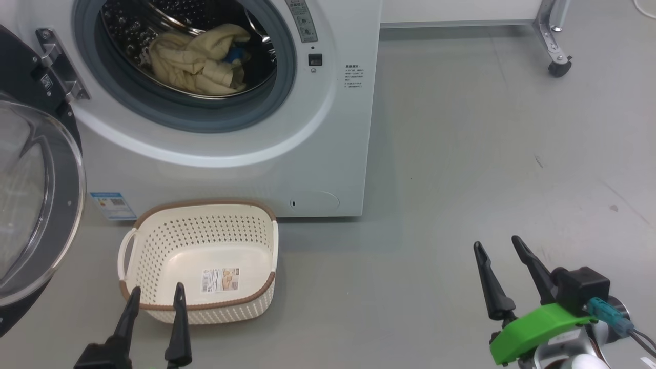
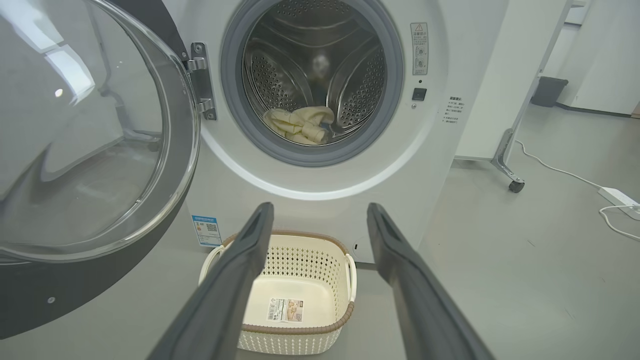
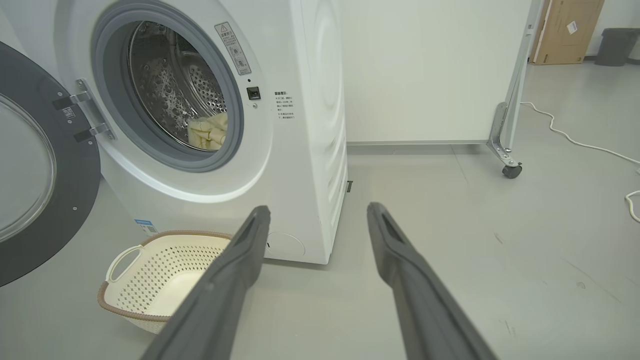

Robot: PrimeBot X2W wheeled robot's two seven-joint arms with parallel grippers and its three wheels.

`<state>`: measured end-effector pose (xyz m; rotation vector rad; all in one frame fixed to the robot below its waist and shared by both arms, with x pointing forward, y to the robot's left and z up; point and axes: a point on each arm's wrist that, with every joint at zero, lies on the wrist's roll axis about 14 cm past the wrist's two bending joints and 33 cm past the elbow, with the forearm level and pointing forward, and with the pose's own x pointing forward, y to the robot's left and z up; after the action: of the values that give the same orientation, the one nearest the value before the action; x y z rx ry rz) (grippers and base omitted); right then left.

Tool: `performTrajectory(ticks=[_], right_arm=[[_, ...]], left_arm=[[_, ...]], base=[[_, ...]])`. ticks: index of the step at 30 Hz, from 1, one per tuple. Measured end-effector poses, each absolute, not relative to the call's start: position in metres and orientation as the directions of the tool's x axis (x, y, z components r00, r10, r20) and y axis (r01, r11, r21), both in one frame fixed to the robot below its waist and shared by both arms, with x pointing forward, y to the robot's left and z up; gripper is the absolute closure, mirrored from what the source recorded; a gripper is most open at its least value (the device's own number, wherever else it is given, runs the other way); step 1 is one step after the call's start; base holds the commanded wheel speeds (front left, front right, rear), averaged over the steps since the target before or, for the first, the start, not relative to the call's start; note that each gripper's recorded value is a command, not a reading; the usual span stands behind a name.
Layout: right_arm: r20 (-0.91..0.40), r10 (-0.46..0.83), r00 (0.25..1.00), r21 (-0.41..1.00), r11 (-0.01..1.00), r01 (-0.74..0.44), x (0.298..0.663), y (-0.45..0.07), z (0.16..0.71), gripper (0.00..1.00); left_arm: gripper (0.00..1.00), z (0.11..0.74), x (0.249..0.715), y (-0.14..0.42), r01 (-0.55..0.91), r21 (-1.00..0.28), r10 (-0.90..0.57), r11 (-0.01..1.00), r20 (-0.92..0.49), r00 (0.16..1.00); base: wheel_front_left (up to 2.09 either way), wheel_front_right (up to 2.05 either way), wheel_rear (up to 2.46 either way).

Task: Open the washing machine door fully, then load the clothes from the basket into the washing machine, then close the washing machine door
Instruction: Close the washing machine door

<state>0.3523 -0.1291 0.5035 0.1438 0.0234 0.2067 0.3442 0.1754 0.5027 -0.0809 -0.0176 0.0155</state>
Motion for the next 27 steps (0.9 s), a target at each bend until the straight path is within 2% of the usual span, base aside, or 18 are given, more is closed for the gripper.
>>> performTrajectory(ticks=[27], right_arm=[[-0.013,0.199,0.98,0.146,0.97,-0.195,0.3554,-0.1318,0.5016,0.0]], left_arm=[[0.0,0.4988,0.3412,0.1749,-0.008,-0.07,0.009,0.998,0.004,1.0]], base=[[-0.07,0.07,0.0]])
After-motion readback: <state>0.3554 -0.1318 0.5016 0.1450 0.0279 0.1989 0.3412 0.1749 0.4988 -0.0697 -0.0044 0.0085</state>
